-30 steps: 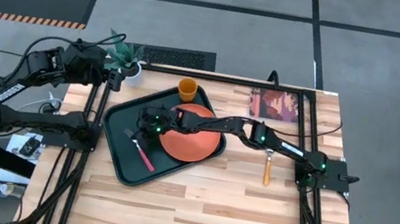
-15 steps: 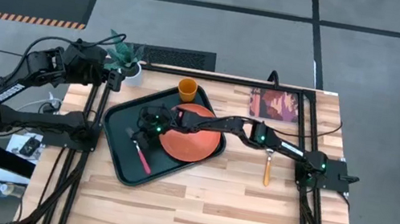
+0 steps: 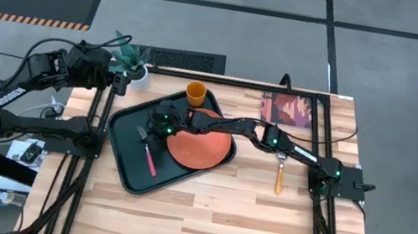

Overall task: Pick and place plate/cup/fork/spoon on tray
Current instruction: Put the pink fork on the black tray, then put the yellow spoon on the black tray

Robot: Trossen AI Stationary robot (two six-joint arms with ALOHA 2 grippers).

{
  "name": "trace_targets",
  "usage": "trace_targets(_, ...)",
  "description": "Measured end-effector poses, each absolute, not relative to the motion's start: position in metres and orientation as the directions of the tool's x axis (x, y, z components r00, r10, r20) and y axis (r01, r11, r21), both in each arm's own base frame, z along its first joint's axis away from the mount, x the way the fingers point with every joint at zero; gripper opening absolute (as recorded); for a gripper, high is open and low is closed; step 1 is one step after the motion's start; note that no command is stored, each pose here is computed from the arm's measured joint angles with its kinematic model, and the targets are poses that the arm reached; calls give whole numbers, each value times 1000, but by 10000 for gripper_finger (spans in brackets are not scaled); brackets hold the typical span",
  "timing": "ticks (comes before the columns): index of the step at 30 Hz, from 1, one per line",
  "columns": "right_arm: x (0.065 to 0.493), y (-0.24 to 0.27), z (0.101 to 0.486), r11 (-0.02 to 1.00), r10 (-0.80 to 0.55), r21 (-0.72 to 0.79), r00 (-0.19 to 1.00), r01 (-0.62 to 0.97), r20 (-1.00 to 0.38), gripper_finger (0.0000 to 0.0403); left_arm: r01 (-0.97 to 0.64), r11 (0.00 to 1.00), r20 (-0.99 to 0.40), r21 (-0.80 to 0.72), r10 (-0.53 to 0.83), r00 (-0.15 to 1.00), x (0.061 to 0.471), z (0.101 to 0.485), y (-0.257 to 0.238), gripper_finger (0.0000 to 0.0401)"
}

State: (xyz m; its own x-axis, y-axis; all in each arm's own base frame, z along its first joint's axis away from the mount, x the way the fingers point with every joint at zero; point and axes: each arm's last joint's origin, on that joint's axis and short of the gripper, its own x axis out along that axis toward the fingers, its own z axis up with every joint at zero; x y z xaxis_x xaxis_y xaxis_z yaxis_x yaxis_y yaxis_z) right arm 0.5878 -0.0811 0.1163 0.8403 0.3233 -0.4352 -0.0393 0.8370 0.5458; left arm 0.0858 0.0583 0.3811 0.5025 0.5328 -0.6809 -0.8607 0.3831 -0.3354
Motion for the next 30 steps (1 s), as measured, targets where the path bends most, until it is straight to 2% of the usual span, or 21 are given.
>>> trace_targets(12,587,-68,112,914,333,375,812,-153,-480,193,-861,382,-681,-336,533,502,86,381,58,206)
trace_targets(25,586,-69,123,978,208,135,818,-160,-536,222,-861,382,-681,-336,533,502,86,381,58,206)
trace_targets(30,582,-70,145,989,147,53,820,-141,-553,226,-861,384,-681,-334,533,502,86,381,58,206)
